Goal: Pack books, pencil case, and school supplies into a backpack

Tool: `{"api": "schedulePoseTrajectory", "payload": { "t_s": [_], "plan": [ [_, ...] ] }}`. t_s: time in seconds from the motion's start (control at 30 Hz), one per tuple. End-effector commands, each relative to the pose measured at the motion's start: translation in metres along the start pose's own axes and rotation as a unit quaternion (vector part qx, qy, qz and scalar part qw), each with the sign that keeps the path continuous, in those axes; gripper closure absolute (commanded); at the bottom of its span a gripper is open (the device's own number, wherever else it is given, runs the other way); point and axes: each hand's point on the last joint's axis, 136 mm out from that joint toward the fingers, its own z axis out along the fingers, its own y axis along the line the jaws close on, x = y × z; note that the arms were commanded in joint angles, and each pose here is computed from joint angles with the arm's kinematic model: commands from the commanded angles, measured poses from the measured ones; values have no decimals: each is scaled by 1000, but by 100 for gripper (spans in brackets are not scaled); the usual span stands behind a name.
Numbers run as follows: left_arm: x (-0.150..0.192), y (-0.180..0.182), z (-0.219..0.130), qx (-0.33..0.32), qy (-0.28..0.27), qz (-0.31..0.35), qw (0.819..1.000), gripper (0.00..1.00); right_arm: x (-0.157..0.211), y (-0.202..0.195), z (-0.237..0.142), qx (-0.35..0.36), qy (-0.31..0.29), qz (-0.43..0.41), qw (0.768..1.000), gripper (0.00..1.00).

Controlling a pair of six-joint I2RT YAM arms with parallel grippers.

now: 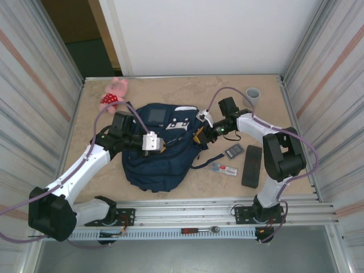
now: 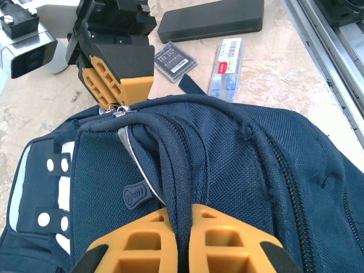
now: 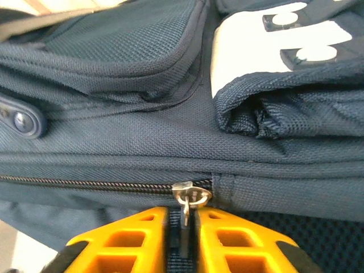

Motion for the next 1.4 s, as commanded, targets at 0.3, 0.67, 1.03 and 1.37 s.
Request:
{"api": "schedulePoseTrajectory", "payload": {
  "t_s": [0.3,0.67,1.03,1.37],
  "plan": [
    [12,38,16,-92,79,-38,992,100,-13,40,-12,31,0,-21,999,100],
    [31,70,25,-175,141,-99,969,100,-4,90,-4,15,32,-13,999,100],
    [12,87,48,-230,105,-176,951,100,-11,107,21,41,-22,117,992,100],
    [-4,88,62,-220,53,-217,950,100,-23,113,46,53,-82,221,970,100]
  ]
}}
